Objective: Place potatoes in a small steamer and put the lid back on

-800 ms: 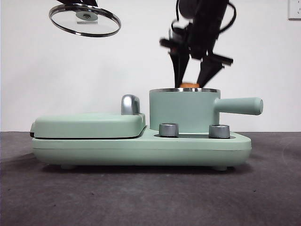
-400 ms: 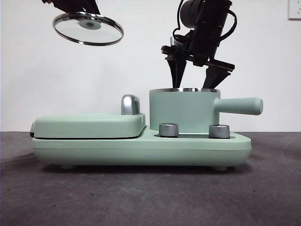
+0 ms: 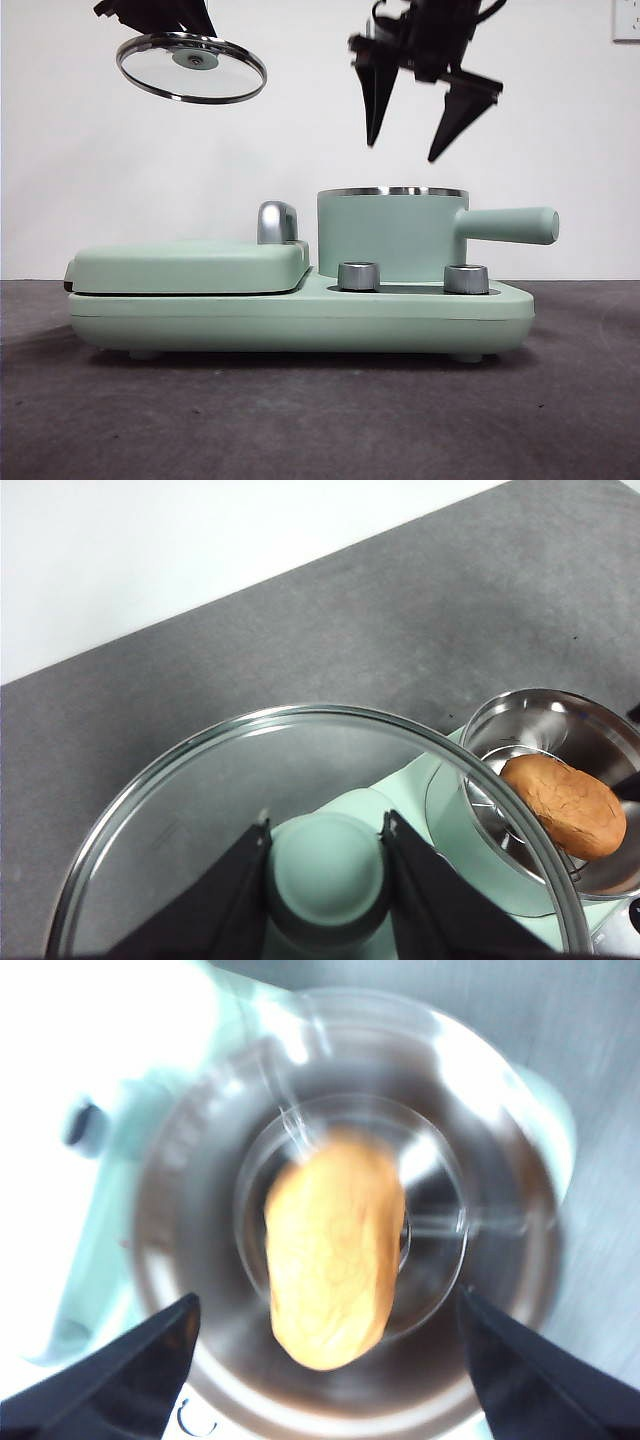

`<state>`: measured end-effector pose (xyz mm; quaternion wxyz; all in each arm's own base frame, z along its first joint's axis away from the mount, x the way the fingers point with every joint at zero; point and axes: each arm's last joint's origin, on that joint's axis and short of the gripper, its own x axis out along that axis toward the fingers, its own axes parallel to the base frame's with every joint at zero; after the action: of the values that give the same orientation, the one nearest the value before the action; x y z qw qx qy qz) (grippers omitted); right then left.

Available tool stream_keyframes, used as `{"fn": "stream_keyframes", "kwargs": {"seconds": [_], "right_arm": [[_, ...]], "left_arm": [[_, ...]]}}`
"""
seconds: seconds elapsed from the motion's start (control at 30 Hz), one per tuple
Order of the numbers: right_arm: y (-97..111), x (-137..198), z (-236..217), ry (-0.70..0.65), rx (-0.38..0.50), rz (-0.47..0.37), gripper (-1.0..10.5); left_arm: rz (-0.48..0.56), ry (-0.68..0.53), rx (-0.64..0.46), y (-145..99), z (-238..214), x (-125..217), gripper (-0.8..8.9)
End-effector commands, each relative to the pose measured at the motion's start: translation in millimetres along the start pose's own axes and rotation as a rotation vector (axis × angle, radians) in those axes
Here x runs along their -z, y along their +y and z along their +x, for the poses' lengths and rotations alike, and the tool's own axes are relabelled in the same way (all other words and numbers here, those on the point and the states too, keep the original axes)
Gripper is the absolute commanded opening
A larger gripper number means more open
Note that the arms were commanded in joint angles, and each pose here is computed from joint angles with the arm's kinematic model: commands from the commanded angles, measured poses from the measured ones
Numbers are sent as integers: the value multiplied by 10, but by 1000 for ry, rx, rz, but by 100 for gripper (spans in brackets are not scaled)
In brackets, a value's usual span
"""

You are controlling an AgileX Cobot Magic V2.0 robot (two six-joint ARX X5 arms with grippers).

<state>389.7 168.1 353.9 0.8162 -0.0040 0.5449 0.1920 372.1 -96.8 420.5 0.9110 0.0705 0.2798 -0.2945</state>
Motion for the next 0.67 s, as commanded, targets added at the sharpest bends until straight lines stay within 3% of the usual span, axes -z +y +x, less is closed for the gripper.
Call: {"fn": "stream_keyframes", "kwargs": {"seconds": [0.03,0.37,0.53,0.67], "right_arm": [[51,72,-170,27,-1,-29,407],[177,523,-862,-39,-18,-87,406],[183,1034,-1099,-11,15,-117,405],[108,1689,-1242,20,45,-132,405]], "left_arm": [[12,-27,10,-2,82,-49,17],[31,39,80,-207,412,8,17],[60,55,128,-410,552,12,17],[107,57,187,-681,751,15,17]]}}
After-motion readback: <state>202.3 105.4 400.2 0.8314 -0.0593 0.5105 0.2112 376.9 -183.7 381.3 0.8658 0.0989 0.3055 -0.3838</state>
